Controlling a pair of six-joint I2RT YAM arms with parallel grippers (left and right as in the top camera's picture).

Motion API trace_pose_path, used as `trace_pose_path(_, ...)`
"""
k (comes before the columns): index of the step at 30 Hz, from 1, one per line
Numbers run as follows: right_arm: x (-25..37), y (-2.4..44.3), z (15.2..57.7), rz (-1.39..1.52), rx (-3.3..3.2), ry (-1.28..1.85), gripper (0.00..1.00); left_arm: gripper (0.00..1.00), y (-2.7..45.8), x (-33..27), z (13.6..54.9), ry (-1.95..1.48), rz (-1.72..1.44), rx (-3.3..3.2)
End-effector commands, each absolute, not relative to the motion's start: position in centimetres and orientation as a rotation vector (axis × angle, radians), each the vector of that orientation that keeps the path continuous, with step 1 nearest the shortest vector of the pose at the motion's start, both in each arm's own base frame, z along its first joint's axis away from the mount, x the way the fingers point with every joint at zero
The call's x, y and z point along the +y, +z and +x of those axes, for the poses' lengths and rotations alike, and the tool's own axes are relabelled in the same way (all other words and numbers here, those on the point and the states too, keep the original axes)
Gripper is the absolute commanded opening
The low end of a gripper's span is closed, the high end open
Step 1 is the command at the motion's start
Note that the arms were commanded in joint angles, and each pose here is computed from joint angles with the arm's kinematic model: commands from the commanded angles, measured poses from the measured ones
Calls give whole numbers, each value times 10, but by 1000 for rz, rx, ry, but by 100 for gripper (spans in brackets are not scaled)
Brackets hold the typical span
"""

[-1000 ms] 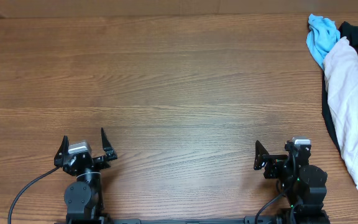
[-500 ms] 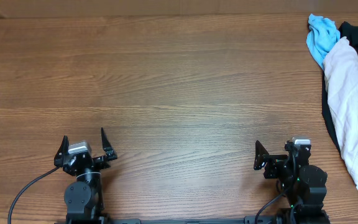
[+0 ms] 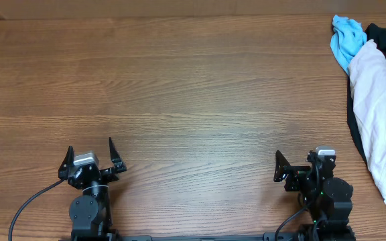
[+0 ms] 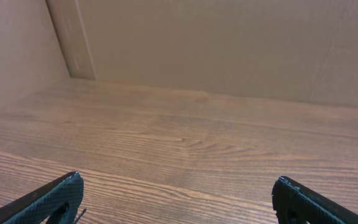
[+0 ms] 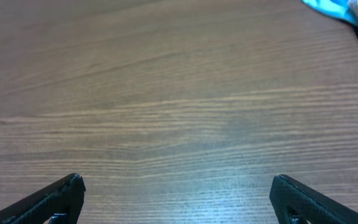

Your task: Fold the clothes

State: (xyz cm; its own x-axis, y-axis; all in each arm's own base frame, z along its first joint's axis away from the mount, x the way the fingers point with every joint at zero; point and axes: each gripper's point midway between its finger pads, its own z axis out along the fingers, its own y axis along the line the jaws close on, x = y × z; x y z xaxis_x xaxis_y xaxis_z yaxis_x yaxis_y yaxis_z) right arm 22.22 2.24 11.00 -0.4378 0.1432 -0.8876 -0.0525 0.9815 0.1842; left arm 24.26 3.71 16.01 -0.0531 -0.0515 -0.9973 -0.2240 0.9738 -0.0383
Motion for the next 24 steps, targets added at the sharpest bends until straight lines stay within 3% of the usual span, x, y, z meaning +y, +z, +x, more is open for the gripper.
trace_pose_path(1,27,116,224,49,1981,245,100,100,162,38,242,129,-226,1610)
trace_pose_path(10,46,149,223,94,1913,448,100,100,162,38,242,129,-225,1610)
trace_pose_path(17,63,243,214,-31,1674,538,100,100,162,38,242,129,-226,1610)
trace_pose_path(24,70,303,201,-116,1494,556,100,100,162,38,242,129,-225,1610)
